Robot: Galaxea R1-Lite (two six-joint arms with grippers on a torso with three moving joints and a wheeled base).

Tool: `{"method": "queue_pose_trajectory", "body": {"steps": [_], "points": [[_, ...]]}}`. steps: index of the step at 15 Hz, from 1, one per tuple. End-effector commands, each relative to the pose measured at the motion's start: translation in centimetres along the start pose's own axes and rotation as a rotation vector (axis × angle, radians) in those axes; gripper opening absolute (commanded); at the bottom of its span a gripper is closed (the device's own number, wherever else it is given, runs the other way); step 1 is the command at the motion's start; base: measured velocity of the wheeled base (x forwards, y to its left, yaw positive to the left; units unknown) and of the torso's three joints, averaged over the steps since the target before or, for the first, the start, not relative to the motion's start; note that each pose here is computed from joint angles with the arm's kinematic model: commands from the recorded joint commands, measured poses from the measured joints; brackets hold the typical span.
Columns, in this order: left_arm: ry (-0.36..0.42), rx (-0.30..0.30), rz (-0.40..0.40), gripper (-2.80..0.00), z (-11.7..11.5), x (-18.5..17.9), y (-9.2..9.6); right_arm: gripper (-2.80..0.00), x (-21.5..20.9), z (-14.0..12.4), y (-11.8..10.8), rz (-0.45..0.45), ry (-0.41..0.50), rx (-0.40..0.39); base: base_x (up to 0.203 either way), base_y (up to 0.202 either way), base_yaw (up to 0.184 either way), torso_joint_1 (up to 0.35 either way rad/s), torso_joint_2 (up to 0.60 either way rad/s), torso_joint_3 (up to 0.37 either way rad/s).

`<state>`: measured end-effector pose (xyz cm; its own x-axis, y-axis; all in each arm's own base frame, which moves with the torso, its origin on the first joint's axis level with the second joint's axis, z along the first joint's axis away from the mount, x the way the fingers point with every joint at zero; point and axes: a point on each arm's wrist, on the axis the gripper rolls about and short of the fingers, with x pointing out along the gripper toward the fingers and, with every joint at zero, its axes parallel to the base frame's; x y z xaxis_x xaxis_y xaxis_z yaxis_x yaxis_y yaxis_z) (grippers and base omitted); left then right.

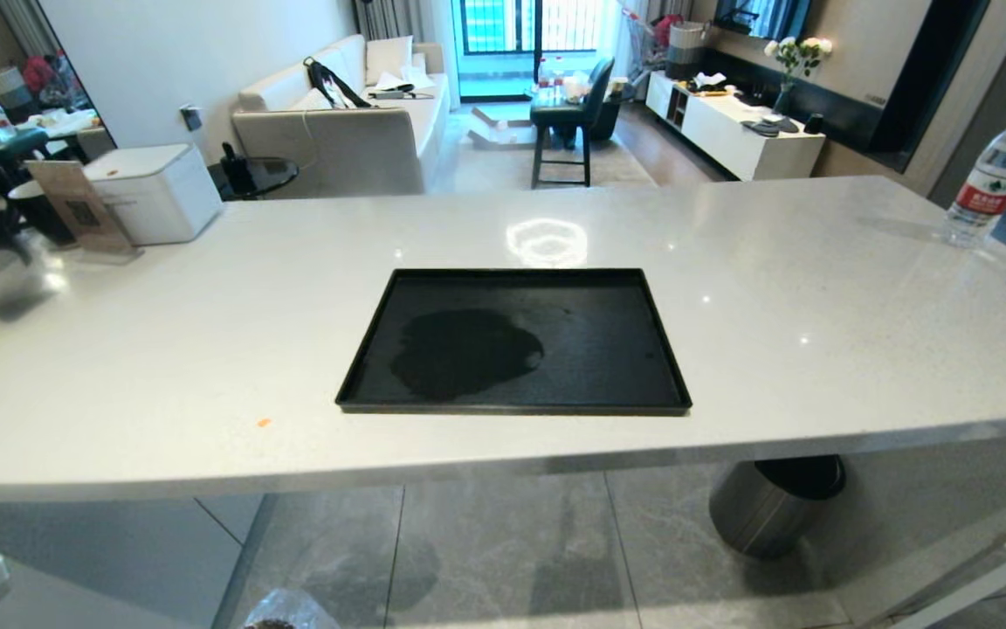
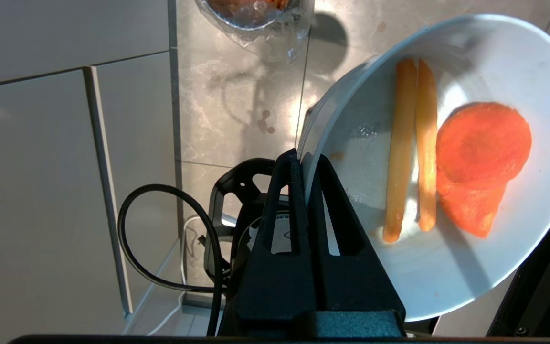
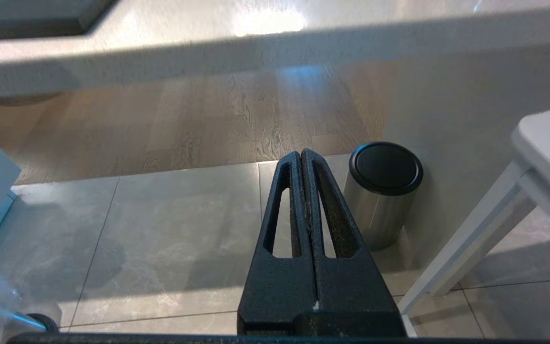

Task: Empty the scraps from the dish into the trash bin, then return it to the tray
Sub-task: Move the bowl over the trash can

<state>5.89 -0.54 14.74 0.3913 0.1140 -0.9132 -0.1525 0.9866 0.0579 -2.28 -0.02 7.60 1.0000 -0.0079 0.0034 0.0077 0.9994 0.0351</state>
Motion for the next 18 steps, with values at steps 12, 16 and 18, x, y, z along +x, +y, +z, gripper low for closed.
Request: {"method": "queue_pose_trajectory", "body": {"steps": [12, 16, 18], "points": [[0.013, -0.003, -0.008, -2.8, -0.16, 0.12, 0.0, -2.8, 0.0, 0.03, 0.0, 0.0, 0.0, 0.0, 0.0, 0.0, 0.0, -0.112, 0.5, 0.377], [0.013, -0.005, -0.008, -2.8, -0.16, 0.11, 0.0, -2.8, 0.0, 0.03, 0.0, 0.0, 0.0, 0.0, 0.0, 0.0, 0.0, -0.024, 0.44, 0.414], [0.012, -0.005, -0.008, -2.8, -0.18, 0.1, 0.0, -2.8, 0.0, 0.03, 0.0, 0.0, 0.0, 0.0, 0.0, 0.0, 0.0, 0.016, 0.42, 0.447]]}}
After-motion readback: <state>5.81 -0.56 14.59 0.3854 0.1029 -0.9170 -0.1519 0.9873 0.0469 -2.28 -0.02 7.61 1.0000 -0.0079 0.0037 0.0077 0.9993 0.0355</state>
